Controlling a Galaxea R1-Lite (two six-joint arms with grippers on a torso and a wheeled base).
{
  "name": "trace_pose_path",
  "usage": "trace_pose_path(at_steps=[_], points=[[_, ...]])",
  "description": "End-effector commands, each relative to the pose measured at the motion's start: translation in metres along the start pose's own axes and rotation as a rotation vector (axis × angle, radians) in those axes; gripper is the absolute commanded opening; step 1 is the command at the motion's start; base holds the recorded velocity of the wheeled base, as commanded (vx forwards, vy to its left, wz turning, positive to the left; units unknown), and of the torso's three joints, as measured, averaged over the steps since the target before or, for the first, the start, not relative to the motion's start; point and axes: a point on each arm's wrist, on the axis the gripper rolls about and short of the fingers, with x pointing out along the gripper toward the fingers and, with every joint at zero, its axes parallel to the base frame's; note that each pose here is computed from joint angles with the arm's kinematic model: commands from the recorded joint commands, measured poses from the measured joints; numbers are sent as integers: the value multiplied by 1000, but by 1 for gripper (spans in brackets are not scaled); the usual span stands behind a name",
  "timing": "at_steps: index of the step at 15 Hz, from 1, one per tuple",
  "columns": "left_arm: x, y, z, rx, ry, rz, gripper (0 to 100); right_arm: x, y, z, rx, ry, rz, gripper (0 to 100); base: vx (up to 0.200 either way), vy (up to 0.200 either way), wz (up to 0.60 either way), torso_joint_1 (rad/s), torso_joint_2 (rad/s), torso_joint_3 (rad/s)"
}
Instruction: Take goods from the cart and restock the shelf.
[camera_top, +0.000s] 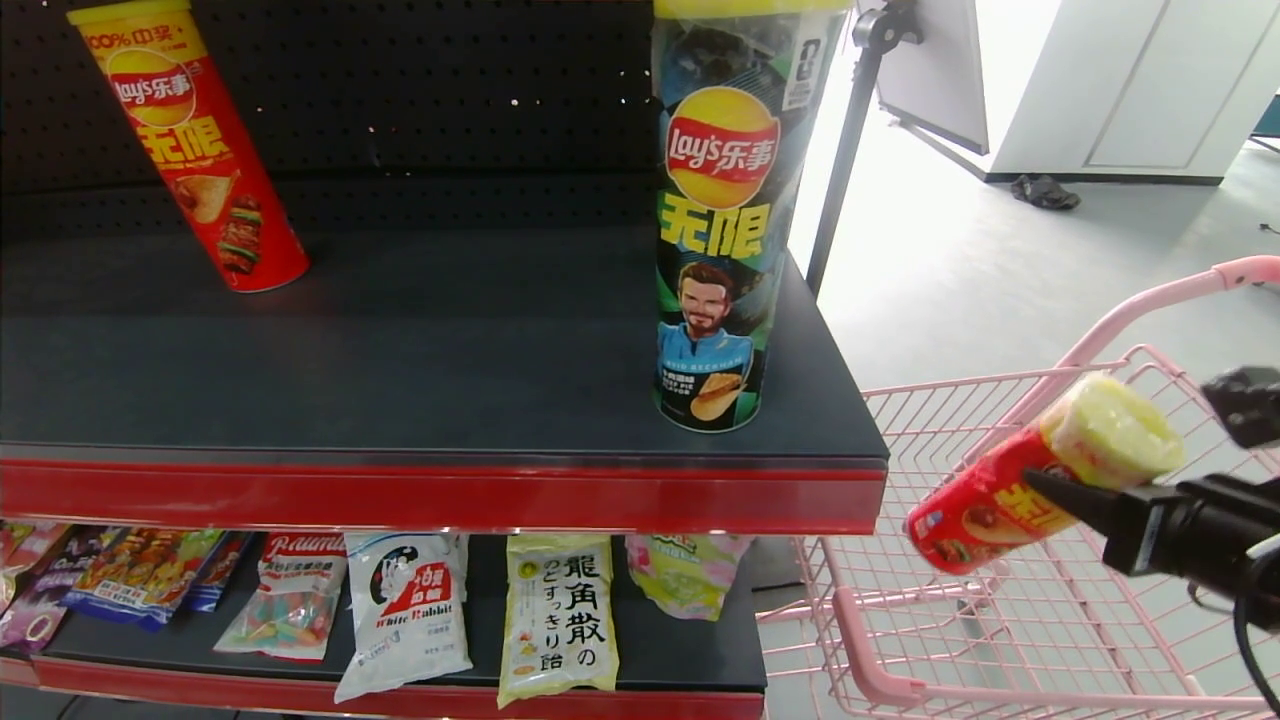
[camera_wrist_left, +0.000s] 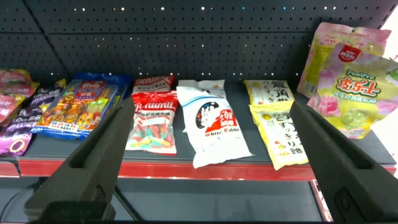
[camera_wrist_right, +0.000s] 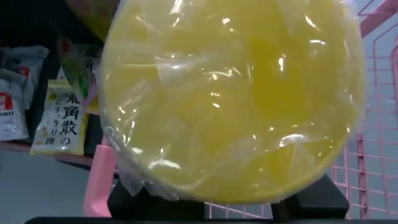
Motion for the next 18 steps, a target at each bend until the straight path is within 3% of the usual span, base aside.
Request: trace_pose_path(at_steps=[1, 3, 7, 11, 14, 16, 18], points=[[0, 0, 0, 0, 1, 1, 100, -41, 6, 61, -46, -256, 24, 0, 0, 0, 0, 0, 0, 0], [0, 0, 0, 0, 1, 1, 100, -66, 13, 90, -83, -284, 61, 0, 0, 0, 0, 0, 0, 0], [0, 0, 0, 0, 1, 1, 100, -142, 25, 113, -121, -147, 94, 0, 0, 0, 0, 0, 0, 0], [0, 0, 0, 0, 1, 1, 100, -205, 33, 84, -165, -35, 360, 0, 0, 0, 0, 0, 0, 0], [0, 0, 0, 0, 2, 1, 100, -202, 32, 58, -218, 45, 604, 0, 0, 0, 0, 0, 0, 0], [0, 0, 0, 0, 1, 1, 100, -191, 33, 46, -260, 98, 698, 0, 0, 0, 0, 0, 0, 0], [0, 0, 0, 0, 1, 1, 100, -168, 42, 44, -286, 89, 754, 0, 0, 0, 0, 0, 0, 0]])
